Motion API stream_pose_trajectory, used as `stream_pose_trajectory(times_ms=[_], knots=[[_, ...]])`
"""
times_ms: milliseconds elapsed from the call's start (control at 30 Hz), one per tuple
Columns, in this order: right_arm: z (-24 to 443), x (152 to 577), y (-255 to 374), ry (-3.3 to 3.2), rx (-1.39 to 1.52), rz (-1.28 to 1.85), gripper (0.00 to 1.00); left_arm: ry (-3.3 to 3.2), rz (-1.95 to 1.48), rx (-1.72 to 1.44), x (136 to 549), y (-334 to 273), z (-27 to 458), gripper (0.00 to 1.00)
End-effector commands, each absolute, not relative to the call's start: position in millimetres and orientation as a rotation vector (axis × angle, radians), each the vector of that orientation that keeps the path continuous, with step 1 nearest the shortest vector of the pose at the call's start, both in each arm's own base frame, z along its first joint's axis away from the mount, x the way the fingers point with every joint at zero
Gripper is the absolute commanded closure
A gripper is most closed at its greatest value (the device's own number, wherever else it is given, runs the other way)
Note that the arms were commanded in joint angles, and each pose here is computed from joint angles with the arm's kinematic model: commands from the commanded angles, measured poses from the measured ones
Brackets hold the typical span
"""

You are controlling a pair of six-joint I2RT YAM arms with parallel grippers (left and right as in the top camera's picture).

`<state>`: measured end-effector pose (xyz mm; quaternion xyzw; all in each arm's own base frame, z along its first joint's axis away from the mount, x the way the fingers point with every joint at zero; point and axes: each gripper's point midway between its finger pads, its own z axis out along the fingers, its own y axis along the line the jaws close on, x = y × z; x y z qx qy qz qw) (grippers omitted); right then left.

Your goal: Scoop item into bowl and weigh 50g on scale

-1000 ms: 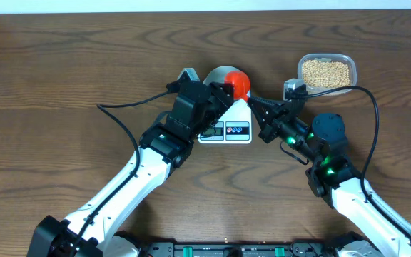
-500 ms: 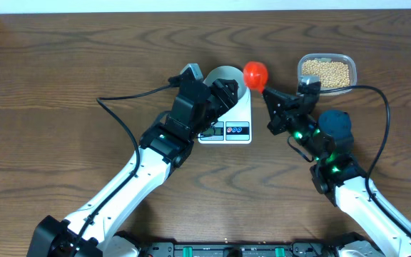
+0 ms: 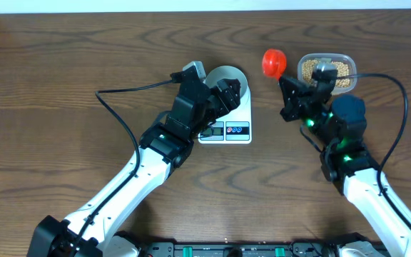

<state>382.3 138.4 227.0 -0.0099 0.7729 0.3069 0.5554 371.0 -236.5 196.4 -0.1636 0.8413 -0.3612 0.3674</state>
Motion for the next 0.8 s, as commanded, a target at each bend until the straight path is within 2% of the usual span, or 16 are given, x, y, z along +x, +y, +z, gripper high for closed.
stream_pose_trajectory(times_ms=[0,467,600,667,767], knots=[[257,393,130,1.764,-0.065,0.657,0.99,2.123,-0.853,-0.435,377,-224,200,0.17],[271,397,127,1.739,-0.065,0.644,0.99,2.256,-0.685,-0.493,364,-203,165,0.18],[271,399,123,1.738,-0.047,0.619,0.99,2.221,-0.639,-0.337,370,-205,174,0.49],[271,401,119,1.735,-0.031,0.601,0.99,2.204,-0.610,-0.253,372,-206,178,0.61],[272,403,116,1.731,-0.014,0.581,0.99,2.195,-0.580,-0.237,375,-202,179,0.69]])
